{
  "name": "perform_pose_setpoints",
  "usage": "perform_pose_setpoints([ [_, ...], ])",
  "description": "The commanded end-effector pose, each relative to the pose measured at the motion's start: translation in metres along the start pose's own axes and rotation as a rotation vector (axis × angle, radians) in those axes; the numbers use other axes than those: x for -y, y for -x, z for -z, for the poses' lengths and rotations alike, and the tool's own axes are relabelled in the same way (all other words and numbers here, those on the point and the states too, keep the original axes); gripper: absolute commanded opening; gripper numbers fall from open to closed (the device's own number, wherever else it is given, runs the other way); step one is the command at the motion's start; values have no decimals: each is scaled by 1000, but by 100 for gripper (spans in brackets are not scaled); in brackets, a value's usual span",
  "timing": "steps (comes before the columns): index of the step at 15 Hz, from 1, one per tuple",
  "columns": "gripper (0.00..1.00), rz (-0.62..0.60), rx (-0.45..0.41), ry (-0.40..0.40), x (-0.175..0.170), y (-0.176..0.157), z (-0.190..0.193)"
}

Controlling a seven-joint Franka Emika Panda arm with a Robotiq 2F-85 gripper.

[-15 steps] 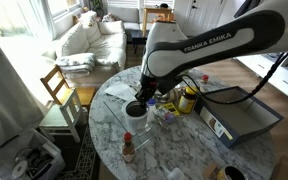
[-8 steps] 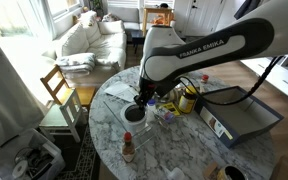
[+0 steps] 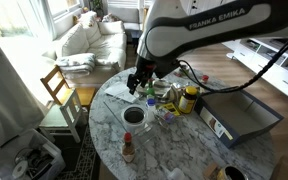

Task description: Pick up the red ketchup sachet from the table and put it in the silver cup, pick up the red ketchup sachet from the table and put it in the clear cup, pick up the silver cup and put it in the clear cup, pick up both the silver and clear cup and put them in the clear storage container

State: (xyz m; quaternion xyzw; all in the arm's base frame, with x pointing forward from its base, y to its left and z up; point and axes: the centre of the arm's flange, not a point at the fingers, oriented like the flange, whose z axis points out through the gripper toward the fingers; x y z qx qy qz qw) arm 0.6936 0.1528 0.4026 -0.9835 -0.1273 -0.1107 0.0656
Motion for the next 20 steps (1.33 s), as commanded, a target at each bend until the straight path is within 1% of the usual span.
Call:
perform_pose_setpoints([
  [1,100,59,-48,-65,0,14,69],
  [2,100,96,-73,-83,3,16,91],
  [3,100,149,-81,-113,2,24,107],
  [4,100,185,-91,-127,3,27,125],
  [6,100,249,-87,-164,0,40,149],
  [7,100,294,-77,-188,-2,49,156],
  [9,100,376,-62,-211,-1,62,167],
  [10,100,312,-86,-181,4,32,164],
  [12,100,319,-93,-179,3,34,172],
  [20,100,319,-84,-184,4,32,165],
])
